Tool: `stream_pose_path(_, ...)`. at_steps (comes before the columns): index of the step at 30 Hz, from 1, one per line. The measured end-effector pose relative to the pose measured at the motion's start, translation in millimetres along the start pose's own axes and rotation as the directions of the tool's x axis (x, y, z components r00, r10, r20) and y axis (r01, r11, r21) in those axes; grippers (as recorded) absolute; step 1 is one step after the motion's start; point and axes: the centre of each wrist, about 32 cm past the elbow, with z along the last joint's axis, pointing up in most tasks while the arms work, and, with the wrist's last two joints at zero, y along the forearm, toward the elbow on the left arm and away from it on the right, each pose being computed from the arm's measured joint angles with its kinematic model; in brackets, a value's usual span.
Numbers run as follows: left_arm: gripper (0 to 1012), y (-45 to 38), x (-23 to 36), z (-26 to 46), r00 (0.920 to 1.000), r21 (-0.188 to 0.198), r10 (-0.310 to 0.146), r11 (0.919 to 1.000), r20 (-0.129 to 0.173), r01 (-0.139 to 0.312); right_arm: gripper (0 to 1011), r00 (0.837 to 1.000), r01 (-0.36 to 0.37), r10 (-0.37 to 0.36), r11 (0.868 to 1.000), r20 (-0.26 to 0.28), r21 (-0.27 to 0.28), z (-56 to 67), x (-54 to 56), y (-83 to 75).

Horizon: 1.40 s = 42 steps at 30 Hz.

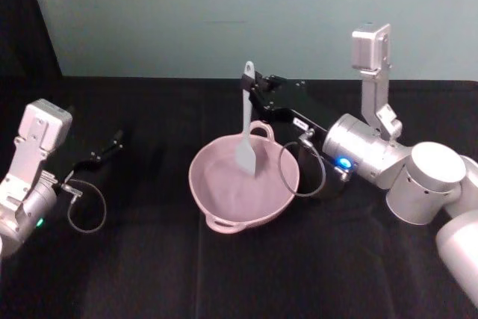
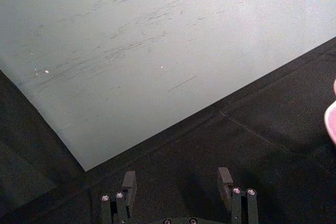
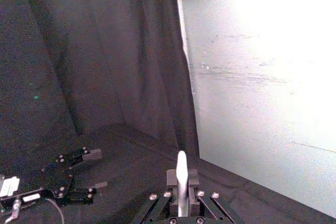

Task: Use the one hand to pick up the spoon and stir the clear water in the bowl.

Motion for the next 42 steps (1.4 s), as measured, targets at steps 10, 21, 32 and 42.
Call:
stream_pose_path(10,1011,0.0,0.0,0.0,1.0,0.0,0.0,1.0,0.0,0.0,110,1.0,0.01,-0.009,1.0,0.014,-0.017,4.3,-1.5,-23.8)
stream_pose_path(21,1011,0.0,0.0,0.0,1.0,0.0,0.0,1.0,0.0,0.0,110,0.999,-0.038,0.038,0.999,0.005,-0.026,0.2,-20.6,-27.3)
stream_pose_path(32,1011,0.0,0.0,0.0,1.0,0.0,0.0,1.0,0.0,0.0,110,0.996,-0.084,0.084,0.996,0.0,-0.005,-0.1,-30.0,-5.7)
stream_pose_path(42,1011,0.0,0.0,0.0,1.0,0.0,0.0,1.0,0.0,0.0,110,0.998,-0.059,0.059,0.998,-0.005,0.002,1.3,-18.2,10.4)
